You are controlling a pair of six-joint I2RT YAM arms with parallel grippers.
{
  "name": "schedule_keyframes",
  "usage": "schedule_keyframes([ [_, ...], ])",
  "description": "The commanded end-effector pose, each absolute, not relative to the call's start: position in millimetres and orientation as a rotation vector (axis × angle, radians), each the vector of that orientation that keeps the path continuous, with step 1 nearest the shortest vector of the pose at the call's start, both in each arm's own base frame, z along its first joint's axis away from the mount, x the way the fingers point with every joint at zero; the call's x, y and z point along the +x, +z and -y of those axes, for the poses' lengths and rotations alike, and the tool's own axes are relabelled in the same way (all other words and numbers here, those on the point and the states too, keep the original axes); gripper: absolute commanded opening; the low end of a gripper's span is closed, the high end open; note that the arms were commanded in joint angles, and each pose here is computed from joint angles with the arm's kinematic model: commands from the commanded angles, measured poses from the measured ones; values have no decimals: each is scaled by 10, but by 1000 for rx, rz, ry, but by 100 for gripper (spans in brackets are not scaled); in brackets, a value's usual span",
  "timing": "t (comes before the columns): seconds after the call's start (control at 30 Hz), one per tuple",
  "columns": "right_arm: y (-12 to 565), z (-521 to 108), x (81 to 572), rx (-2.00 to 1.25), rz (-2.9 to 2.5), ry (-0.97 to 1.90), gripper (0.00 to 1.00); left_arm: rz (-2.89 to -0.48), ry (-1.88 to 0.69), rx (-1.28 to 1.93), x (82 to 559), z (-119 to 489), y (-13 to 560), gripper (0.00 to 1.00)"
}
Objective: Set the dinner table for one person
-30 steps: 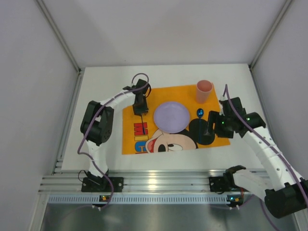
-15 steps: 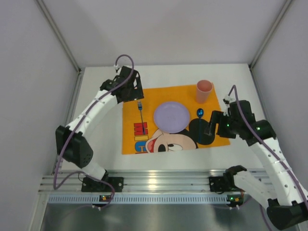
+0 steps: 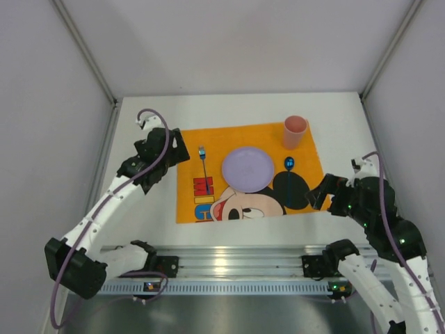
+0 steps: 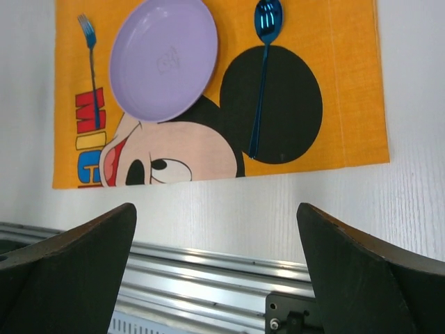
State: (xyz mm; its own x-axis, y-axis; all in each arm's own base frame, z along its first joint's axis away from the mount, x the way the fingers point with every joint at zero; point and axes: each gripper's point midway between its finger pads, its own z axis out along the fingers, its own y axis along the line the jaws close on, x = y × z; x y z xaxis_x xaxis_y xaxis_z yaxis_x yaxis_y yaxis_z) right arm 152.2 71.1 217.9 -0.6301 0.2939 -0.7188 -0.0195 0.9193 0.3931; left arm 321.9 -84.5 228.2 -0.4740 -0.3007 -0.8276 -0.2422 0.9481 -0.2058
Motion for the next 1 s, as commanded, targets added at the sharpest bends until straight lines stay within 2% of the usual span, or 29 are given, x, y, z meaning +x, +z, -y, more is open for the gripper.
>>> schedule_keyframes([
  [0.0, 2570, -644, 1555, 257, -2017, 502, 100, -2198, -48, -388, 3010, 816, 1969, 98],
  [0.2, 2699, -552, 1419, 238, -1934, 489, 100, -2176, -39, -377, 2823, 699, 1881, 98],
  [0.53, 2582, -274, 1009, 266, -1979, 374, 100, -2160, 0, -379, 2785, 615, 1744, 98],
  [0.97, 2470, -455, 1029, 210, -2033, 456, 100, -2141, 64, -360, 2863, 556, 1600, 98],
])
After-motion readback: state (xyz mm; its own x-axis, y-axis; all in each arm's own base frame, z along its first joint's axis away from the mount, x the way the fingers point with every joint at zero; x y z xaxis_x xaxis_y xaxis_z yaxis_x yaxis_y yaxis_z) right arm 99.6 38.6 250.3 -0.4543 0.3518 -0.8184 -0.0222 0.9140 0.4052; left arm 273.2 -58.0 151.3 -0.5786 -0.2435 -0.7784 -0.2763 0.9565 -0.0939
